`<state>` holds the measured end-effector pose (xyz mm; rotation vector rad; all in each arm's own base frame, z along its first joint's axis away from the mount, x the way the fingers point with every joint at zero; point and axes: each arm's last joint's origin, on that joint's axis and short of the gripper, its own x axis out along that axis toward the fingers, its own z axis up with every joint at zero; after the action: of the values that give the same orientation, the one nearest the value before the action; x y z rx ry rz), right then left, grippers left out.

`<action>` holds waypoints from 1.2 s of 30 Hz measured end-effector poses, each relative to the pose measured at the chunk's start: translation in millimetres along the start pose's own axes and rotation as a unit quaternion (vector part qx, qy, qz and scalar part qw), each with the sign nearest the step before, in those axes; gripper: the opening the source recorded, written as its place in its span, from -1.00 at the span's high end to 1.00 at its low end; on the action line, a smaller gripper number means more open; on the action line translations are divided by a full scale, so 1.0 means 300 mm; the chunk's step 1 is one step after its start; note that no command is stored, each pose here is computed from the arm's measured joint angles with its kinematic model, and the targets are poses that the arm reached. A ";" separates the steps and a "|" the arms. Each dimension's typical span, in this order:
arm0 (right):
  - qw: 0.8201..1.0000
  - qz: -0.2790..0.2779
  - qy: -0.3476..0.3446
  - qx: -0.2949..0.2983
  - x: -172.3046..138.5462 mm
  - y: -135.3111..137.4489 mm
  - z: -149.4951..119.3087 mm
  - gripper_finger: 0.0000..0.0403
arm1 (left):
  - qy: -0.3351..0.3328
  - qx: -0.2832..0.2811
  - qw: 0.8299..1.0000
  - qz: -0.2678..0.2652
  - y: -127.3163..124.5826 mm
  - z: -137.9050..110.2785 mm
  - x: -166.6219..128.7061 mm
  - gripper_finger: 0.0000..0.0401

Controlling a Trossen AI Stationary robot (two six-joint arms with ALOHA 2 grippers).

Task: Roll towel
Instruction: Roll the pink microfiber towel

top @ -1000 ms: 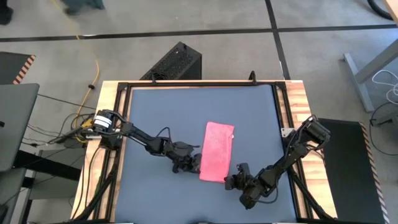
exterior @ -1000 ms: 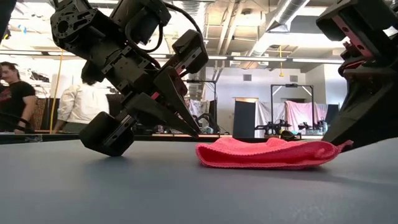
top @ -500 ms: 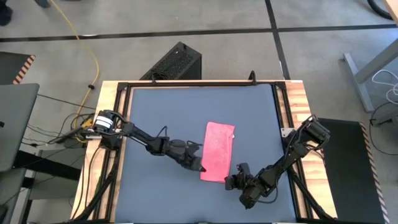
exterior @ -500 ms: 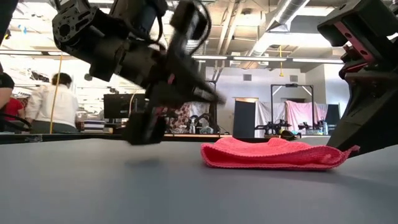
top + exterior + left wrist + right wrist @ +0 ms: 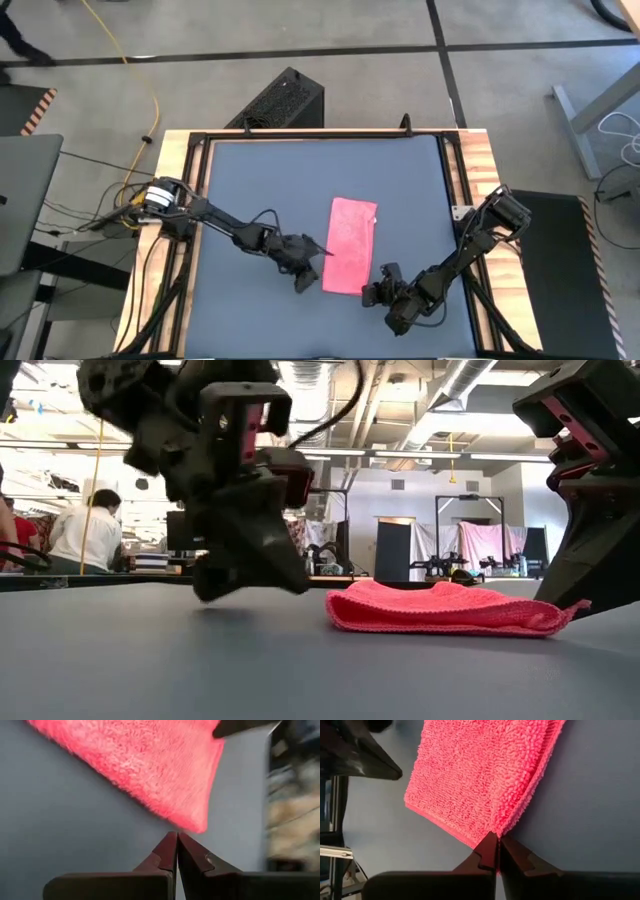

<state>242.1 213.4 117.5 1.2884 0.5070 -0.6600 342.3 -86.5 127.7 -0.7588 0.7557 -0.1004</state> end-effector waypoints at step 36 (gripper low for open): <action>1.000 -0.004 0.002 0.006 0.009 0.006 0.010 0.82 | 0.078 0.206 0.975 -0.004 -0.121 0.094 0.076 1.00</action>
<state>245.4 210.4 117.5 1.3008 0.5124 -0.6670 383.9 -104.5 151.7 -0.3608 0.8468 -0.3180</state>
